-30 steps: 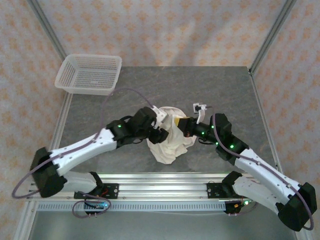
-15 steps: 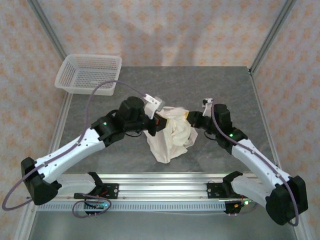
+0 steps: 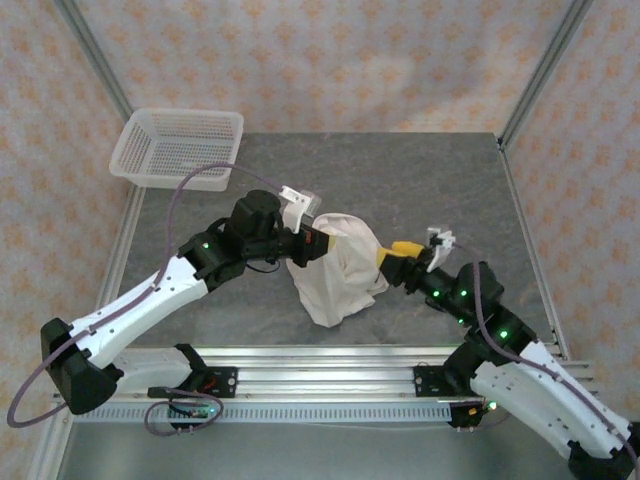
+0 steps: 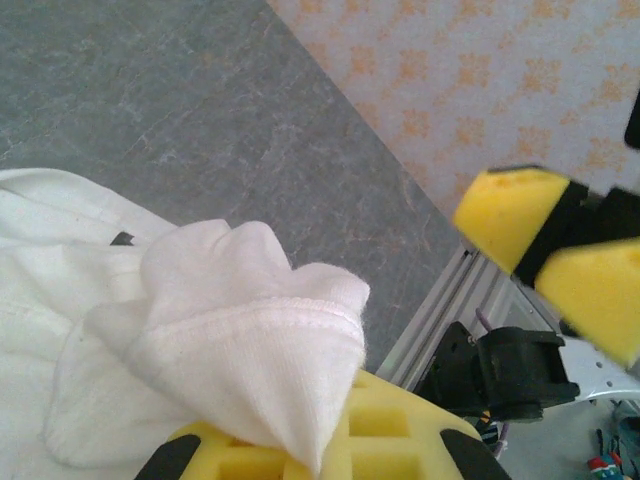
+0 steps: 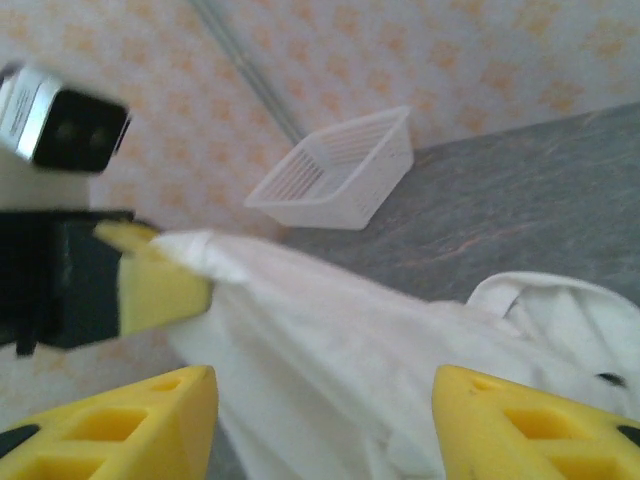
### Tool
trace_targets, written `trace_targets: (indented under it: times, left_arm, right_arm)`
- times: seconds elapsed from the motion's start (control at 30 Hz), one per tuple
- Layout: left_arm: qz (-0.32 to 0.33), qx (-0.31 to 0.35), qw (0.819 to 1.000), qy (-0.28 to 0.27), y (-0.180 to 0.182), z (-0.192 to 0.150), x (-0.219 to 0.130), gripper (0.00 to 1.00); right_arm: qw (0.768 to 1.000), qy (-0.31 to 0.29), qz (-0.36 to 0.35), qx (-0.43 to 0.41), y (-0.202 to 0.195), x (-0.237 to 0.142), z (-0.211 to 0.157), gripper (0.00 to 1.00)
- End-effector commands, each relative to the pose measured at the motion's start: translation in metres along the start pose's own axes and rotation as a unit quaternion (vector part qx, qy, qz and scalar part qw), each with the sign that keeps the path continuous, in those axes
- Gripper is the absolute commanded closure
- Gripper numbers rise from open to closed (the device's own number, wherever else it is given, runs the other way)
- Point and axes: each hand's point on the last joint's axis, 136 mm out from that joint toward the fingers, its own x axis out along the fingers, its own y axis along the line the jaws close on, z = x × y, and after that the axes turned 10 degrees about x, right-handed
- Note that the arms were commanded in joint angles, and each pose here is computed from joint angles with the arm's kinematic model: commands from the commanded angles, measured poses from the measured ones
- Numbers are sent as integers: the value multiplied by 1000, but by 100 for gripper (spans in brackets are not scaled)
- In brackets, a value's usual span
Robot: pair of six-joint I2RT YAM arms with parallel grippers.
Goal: Fold the inside-out t-shirt
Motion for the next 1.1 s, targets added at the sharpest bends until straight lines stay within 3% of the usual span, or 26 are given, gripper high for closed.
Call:
trace_targets:
  times: [0.0, 0.17, 0.23, 0.3, 0.4, 0.47, 0.53, 0.63, 0.8, 0.97, 1.07]
  left_arm:
    - [-5, -5, 1000, -24, -3, 17, -3, 100]
    - [-7, -12, 999, -31, -5, 21, -5, 100]
    - [1, -15, 999, -33, -2, 23, -8, 100]
    - [27, -25, 999, -34, 8, 24, -10, 100]
    - [99, -48, 994, -17, 42, 18, -15, 100]
    - [149, -63, 987, 3, 73, 6, -12, 100]
    - [180, -77, 980, 20, 106, -10, -2, 100]
    - [201, -79, 976, 41, 141, -33, 21, 100]
    - [203, -78, 976, 6, 153, -34, 29, 77]
    - [233, -59, 970, -20, 150, -25, -25, 43]
    - [209, -30, 977, -33, 121, -23, -52, 32]
  right_arm:
    - [995, 8, -79, -58, -24, 21, -20, 32]
    - [966, -25, -215, -144, -67, 49, -12, 17]
    - [962, -10, -219, -161, -71, 64, -18, 22]
    - [968, 46, -192, -154, -67, 79, -35, 45]
    - [983, 100, -100, -118, -37, 82, -51, 100]
    - [988, 131, 33, -79, 11, 71, -57, 100]
    - [976, 142, 159, -36, 60, 52, -53, 100]
    - [962, 136, 237, 1, 96, 32, -36, 100]
    - [970, 77, 230, 11, 92, 30, -11, 100]
    - [980, 46, 192, 27, 66, 38, 3, 100]
    - [985, 42, 167, 29, 52, 43, 4, 100]
